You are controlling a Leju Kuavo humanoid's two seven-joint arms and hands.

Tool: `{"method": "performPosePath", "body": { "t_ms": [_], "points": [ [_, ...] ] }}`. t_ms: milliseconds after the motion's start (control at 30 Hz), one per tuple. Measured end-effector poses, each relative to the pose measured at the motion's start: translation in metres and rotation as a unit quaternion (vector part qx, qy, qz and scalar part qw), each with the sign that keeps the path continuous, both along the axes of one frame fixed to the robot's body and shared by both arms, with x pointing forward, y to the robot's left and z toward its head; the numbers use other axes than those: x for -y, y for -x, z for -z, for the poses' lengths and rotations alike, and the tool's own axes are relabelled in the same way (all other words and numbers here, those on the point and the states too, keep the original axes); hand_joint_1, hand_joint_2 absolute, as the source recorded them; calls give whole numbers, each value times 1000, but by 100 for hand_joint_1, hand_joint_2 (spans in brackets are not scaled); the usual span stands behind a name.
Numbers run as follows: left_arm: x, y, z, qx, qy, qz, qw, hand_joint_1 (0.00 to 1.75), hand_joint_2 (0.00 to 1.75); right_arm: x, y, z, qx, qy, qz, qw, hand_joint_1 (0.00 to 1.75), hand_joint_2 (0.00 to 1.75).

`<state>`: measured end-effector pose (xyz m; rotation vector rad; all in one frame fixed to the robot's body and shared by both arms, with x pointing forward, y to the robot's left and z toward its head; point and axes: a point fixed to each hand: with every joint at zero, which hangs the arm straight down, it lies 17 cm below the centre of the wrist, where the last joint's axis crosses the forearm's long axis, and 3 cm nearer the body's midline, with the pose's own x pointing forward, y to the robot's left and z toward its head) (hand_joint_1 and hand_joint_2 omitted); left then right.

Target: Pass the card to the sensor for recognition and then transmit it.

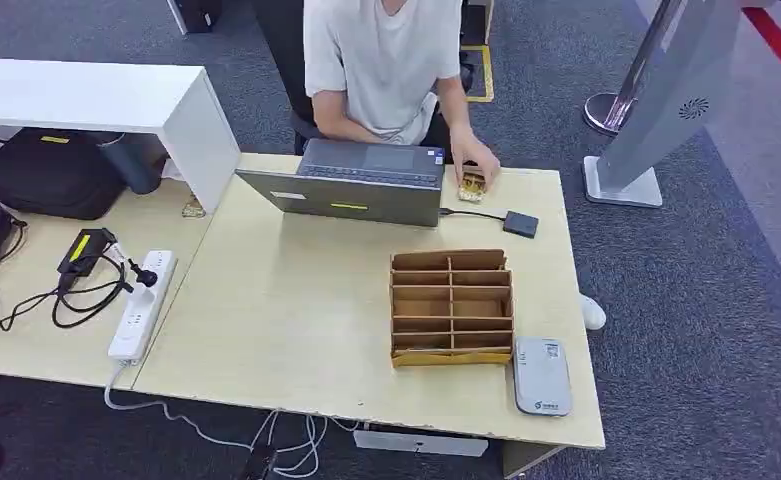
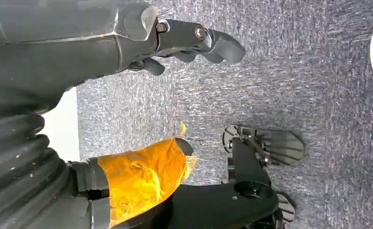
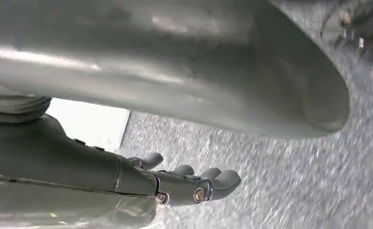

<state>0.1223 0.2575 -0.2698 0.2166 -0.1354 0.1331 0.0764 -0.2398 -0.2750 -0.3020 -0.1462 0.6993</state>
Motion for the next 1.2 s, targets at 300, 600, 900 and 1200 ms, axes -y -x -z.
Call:
{"method": "performPosePath", "body": {
  "t_ms": [300,600,900,1200],
  "points": [
    [2,0,1,-1,11,16,1000,0,175,79,-35,-9,81,70,80,991,0,0],
    [-4,-6,0,-15,22,27,999,0,175,275,-124,-67,164,175,137,961,0,0],
    [-4,-18,-3,-10,22,39,999,0,175,373,-216,-155,252,249,143,924,0,0],
    [-4,-24,-4,-6,21,44,999,0,175,402,-322,-251,386,217,175,879,0,0]
  ]
}}
